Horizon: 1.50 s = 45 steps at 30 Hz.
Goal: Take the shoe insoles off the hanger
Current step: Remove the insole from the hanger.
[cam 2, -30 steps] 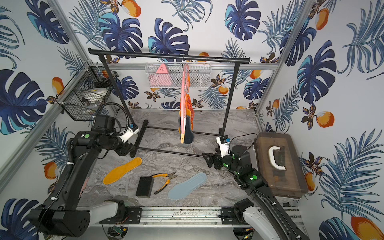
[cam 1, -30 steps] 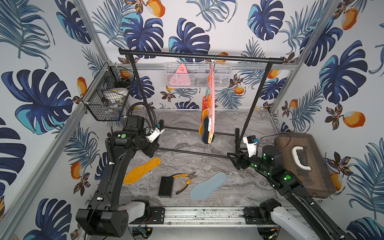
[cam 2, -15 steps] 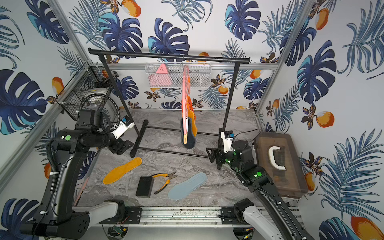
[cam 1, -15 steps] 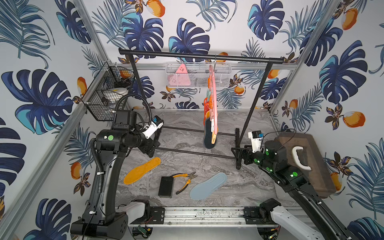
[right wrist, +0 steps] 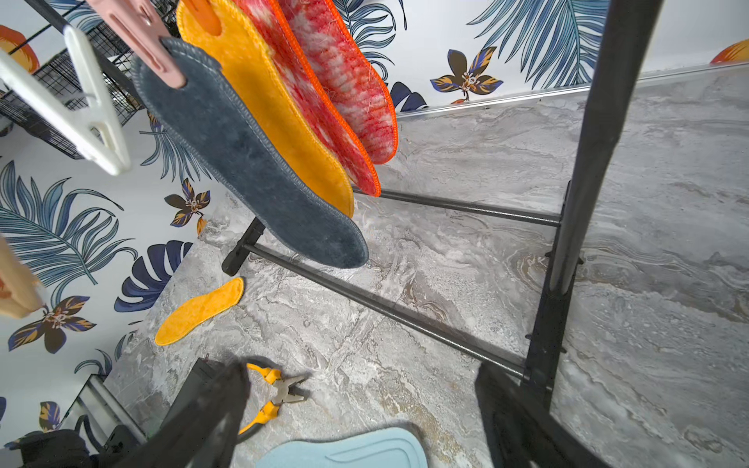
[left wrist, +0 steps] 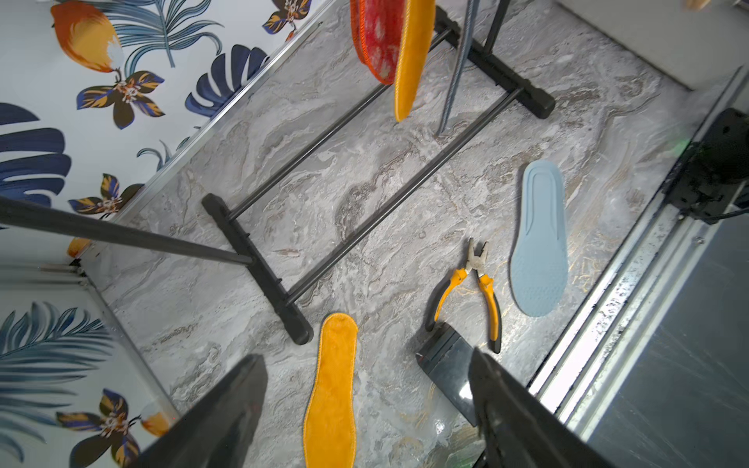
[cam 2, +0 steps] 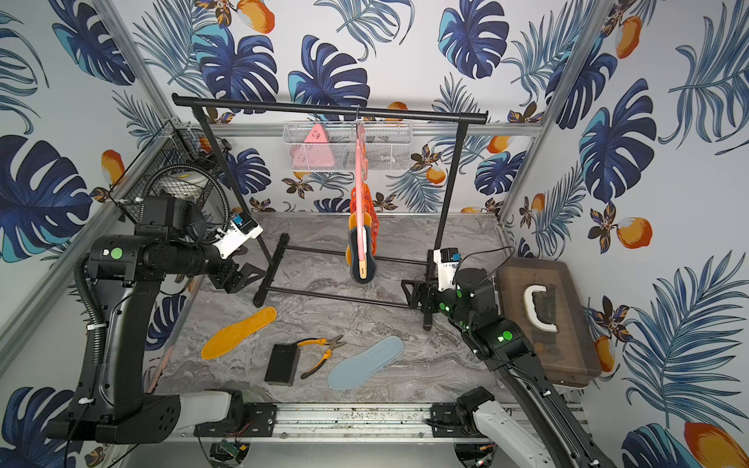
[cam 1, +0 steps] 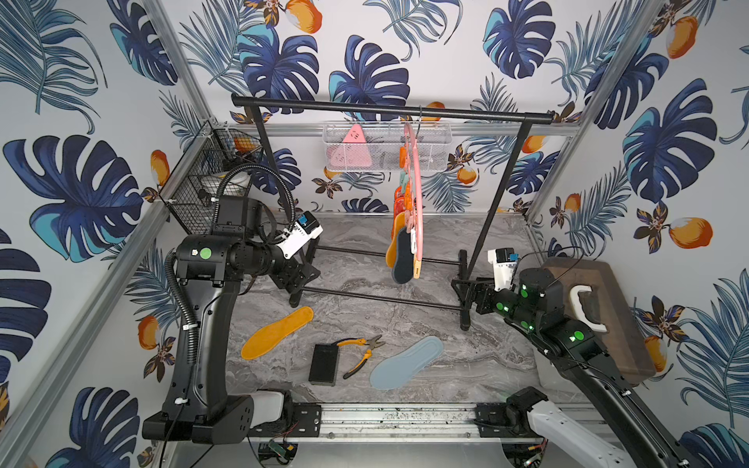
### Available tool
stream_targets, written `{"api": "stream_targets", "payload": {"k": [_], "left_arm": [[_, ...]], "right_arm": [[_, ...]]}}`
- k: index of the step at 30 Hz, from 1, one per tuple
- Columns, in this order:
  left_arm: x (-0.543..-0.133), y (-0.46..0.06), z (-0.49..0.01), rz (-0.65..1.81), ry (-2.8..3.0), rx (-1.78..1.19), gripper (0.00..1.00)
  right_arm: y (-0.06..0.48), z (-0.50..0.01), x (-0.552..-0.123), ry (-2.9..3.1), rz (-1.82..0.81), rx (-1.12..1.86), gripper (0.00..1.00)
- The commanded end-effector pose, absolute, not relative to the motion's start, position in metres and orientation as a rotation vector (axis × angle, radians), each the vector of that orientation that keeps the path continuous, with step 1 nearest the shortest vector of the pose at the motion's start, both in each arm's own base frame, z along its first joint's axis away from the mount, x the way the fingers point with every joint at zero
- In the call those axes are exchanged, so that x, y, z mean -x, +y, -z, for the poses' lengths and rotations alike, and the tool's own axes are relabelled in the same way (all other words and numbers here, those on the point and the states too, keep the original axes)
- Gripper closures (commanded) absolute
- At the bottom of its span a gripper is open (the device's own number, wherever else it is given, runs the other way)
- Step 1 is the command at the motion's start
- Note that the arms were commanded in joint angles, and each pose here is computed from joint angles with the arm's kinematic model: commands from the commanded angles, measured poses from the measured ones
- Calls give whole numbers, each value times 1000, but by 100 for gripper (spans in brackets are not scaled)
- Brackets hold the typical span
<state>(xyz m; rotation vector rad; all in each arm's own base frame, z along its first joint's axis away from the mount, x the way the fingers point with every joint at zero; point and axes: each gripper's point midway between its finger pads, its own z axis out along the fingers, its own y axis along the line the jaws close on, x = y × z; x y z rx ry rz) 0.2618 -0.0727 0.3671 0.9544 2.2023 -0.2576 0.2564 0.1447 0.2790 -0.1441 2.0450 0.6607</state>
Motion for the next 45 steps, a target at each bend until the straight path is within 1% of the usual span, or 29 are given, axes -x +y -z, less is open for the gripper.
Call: {"api": "stream_targets", "payload": {"k": [1, 4, 7, 12, 17, 21, 26, 31, 37, 45], "left_arm": [[-261, -99, -385, 475, 2109, -915, 16], [-269, -121, -400, 658, 1973, -864, 15], [-286, -141, -408, 806, 1860, -798, 14], [-311, -182, -386, 865, 1850, -824, 14], [-306, -213, -365, 988, 1771, -926, 14], [-292, -230, -338, 961, 1660, -1068, 14], [-290, -237, -321, 987, 1668, -1073, 15], [-276, -242, -312, 1015, 1635, -1090, 15], [-285, -247, -303, 1035, 1631, -1022, 15], [-288, -266, -291, 1079, 1610, -1019, 15]], "right_arm": [[153, -293, -254, 1972, -753, 154, 9], [163, -298, -248, 1986, -817, 239, 9], [168, -301, -249, 1996, -884, 289, 9], [167, -306, -256, 1958, -1023, 307, 10], [161, -311, -262, 1891, -1183, 316, 10], [152, -300, -269, 1886, -1225, 259, 10], [147, -289, -269, 1913, -1208, 209, 11], [142, -282, -267, 1928, -1160, 191, 11], [143, -275, -272, 1921, -1202, 146, 11], [139, -264, -267, 1947, -1165, 130, 11]]}}
